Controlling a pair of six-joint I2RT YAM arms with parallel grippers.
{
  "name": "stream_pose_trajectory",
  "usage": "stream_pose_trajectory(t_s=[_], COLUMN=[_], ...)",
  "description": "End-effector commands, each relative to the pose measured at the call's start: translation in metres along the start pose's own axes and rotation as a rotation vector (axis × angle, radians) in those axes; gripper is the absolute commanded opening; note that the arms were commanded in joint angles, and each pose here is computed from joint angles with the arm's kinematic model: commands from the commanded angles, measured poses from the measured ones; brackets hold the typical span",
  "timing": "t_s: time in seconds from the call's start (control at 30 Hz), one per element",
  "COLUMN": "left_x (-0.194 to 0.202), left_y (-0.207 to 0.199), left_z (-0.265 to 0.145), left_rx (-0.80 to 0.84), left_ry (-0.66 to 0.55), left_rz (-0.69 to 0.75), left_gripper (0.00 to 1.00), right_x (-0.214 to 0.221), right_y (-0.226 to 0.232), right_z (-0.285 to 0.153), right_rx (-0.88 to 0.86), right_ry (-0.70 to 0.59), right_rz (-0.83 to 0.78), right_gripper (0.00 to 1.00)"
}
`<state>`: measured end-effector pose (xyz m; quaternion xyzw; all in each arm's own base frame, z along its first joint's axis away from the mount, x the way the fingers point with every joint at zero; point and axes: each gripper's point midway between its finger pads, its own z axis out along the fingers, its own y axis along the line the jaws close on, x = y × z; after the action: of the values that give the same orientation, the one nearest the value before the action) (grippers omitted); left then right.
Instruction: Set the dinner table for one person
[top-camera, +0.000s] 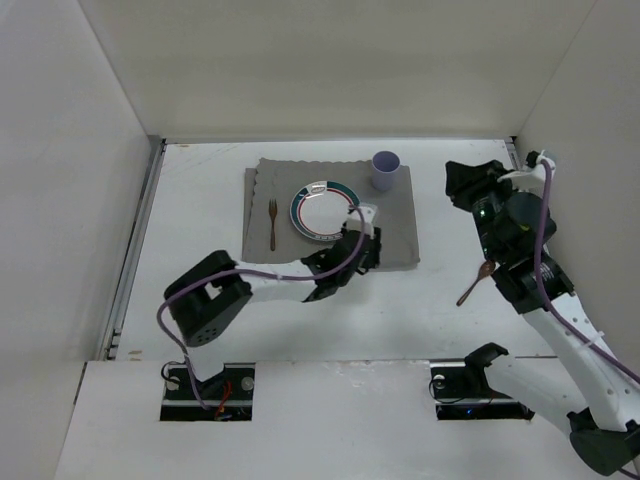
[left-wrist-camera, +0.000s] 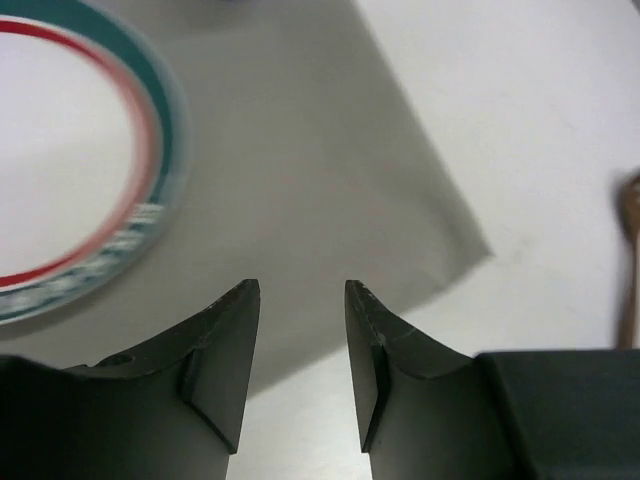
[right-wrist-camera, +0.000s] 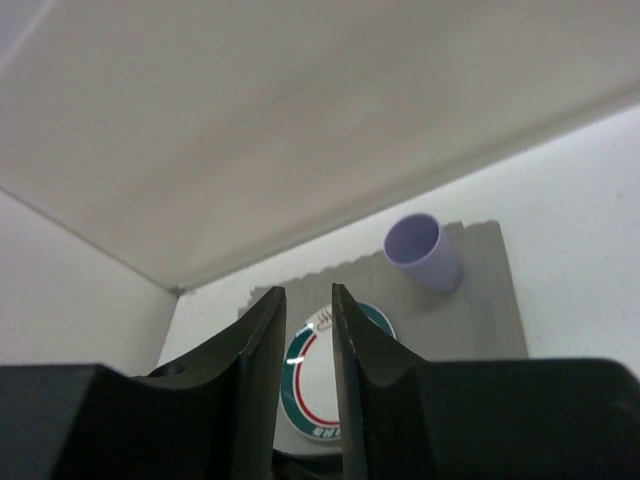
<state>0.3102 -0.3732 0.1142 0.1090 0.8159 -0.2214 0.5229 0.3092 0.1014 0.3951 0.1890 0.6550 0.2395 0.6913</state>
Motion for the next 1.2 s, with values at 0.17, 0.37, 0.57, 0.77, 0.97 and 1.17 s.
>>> stream_pose_trajectory(t_s=[0.17,0.37,0.57,0.77,0.97,1.17], left_x=[0.006,0.030,0.048,0.065,0.087,0.112], left_y=[-0.149,-0.223,-0.250,-0.272,-0.277,-0.266], left_z=[0.023,0.028,0.056,0.075,0.086,0.095], left_rx=[0.305,0.412,0.392,0.407,0.374,0.367], left_ry=[0.029,0.058,0.024,0.026,0.022,0.072], left_rz=[-0.035,0.050,0.109,0.150,0.225,0.244], left_gripper=[0.39,0.43,0.49,0.50,0.50,0.39], right_x=[-0.053,-0.056,-0.048,-0.038,-0.038,-0.036], right_y=[-0.013,-0.019,-0.023,-0.027,-0.023,-0.026], right_z=[-0.015,-0.020,-0.023,-0.028,-0.033,-0.036], right_rx=[0.100,0.116,0.121,0.117,0.092,0.092], right_ry=[-0.093,-0.087,-0.066,-0.043,-0.034,-0.034], right_rz=[-0.044,-0.034,-0.039,-0.053,-0.043,-0.037], right_gripper=[0.47,0.48,0.48,0.48,0.48,0.48])
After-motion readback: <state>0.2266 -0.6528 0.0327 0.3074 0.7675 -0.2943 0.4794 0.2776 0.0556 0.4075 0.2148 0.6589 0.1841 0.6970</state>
